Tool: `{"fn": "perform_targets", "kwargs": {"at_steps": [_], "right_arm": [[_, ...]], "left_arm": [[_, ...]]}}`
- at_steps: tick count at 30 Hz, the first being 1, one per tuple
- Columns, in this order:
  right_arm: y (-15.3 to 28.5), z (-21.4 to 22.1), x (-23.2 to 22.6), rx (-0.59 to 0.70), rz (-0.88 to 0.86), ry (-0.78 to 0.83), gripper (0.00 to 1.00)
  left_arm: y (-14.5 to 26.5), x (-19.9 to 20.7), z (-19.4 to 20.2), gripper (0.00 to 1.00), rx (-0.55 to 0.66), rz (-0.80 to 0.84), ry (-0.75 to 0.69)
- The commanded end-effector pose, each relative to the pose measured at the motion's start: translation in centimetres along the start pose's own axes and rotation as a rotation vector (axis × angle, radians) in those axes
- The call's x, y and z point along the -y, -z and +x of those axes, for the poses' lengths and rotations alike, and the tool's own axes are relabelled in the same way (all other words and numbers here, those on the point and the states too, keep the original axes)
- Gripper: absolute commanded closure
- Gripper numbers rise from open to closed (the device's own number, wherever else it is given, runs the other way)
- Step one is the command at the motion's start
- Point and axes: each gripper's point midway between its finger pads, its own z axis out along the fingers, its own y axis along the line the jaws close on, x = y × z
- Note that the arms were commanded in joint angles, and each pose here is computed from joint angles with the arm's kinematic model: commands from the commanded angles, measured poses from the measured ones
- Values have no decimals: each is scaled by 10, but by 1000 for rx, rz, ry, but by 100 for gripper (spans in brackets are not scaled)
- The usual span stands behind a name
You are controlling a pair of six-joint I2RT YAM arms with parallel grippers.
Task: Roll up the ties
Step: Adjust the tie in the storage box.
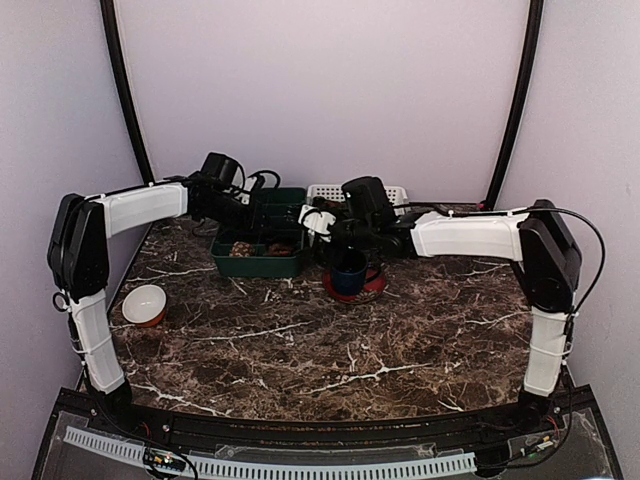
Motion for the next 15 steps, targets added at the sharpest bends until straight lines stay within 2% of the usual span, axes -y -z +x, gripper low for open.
{"fn": "perform_targets", "kwargs": {"at_steps": [1, 9, 15], "right_arm": [[28, -37, 21, 111, 82, -21, 25], [48, -36, 21, 122, 116, -60, 25], [58, -27, 23, 118, 140, -100, 25]], "left_arm": [[27, 17, -24, 61, 59, 12, -69], [-2, 24, -18, 60, 20, 43, -109], [-28, 24, 15, 66, -77, 24, -121]]}}
